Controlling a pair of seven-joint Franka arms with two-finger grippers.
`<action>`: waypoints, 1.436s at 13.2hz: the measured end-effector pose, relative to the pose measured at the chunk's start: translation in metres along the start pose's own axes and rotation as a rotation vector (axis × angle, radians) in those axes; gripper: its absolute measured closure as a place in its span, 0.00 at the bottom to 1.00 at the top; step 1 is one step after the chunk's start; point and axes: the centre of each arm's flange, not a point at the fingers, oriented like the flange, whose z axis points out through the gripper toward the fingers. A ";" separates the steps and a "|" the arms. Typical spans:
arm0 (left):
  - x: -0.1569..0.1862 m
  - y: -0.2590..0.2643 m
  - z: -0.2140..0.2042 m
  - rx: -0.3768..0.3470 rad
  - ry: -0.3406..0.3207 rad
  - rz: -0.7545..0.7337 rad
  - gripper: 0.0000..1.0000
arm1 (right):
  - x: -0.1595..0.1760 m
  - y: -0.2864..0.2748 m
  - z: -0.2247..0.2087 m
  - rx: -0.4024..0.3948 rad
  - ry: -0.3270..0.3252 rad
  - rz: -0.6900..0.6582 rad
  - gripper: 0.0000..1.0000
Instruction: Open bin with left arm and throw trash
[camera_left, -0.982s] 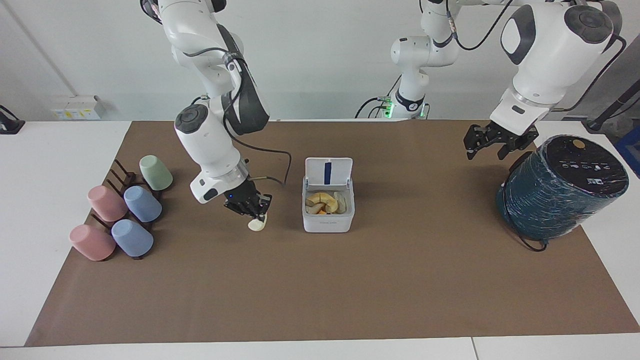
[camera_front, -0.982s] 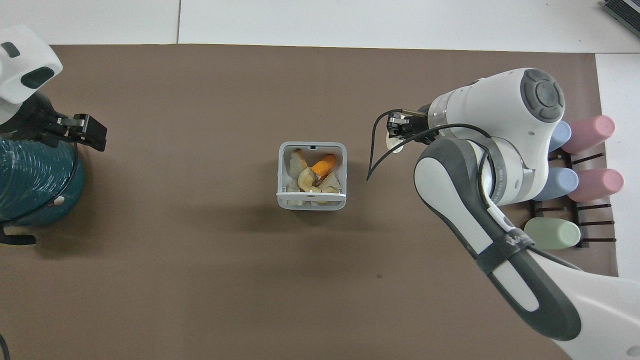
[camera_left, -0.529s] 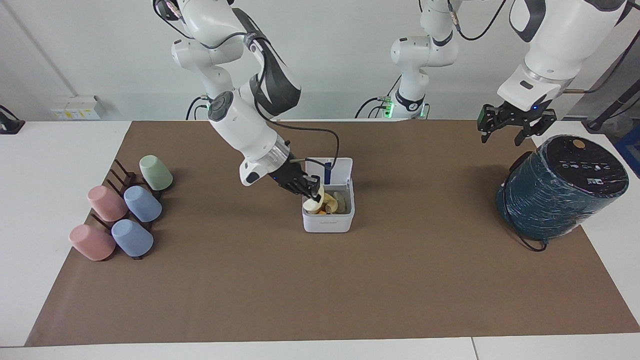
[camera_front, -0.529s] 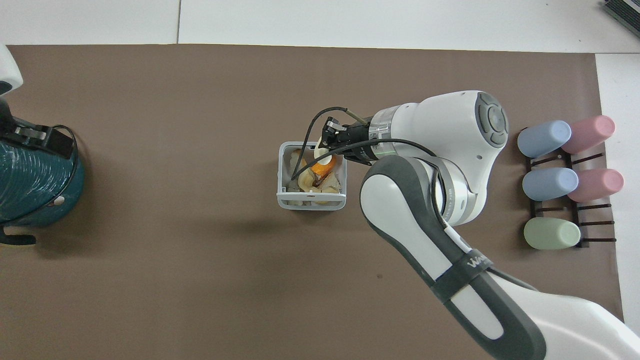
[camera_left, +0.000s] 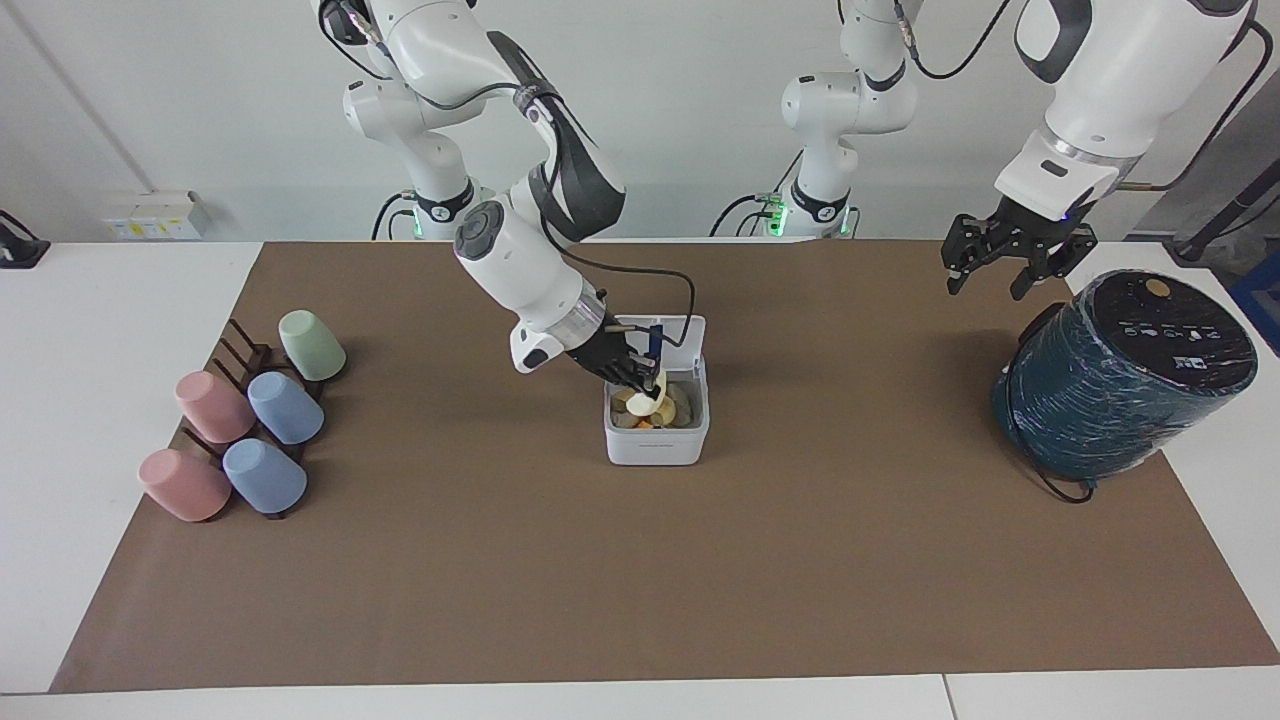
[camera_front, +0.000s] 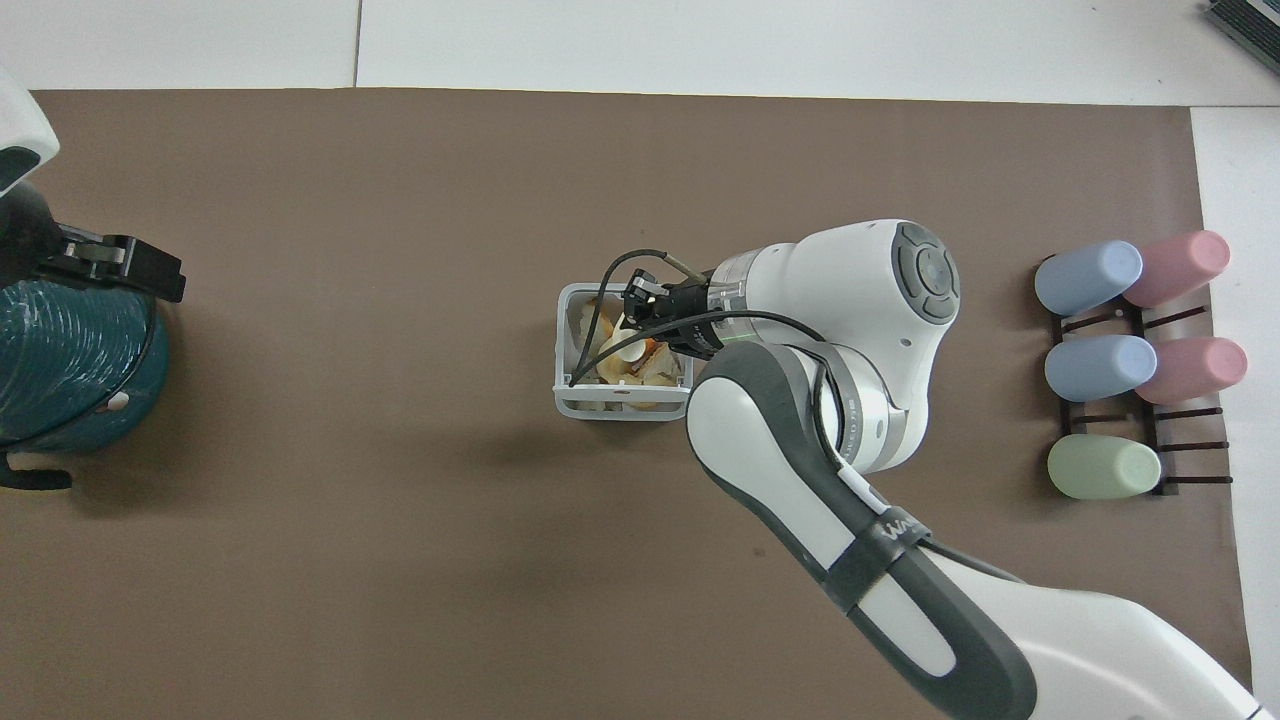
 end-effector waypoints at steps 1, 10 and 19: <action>-0.001 0.001 0.000 -0.001 0.002 -0.006 0.21 | -0.002 -0.001 0.001 0.001 0.001 -0.003 0.82; -0.003 -0.001 -0.002 0.000 0.010 -0.019 0.00 | 0.001 -0.011 -0.010 0.027 0.051 -0.033 0.00; -0.003 -0.002 -0.002 0.000 0.011 -0.021 0.00 | 0.060 0.014 -0.084 -0.346 0.404 -0.419 0.00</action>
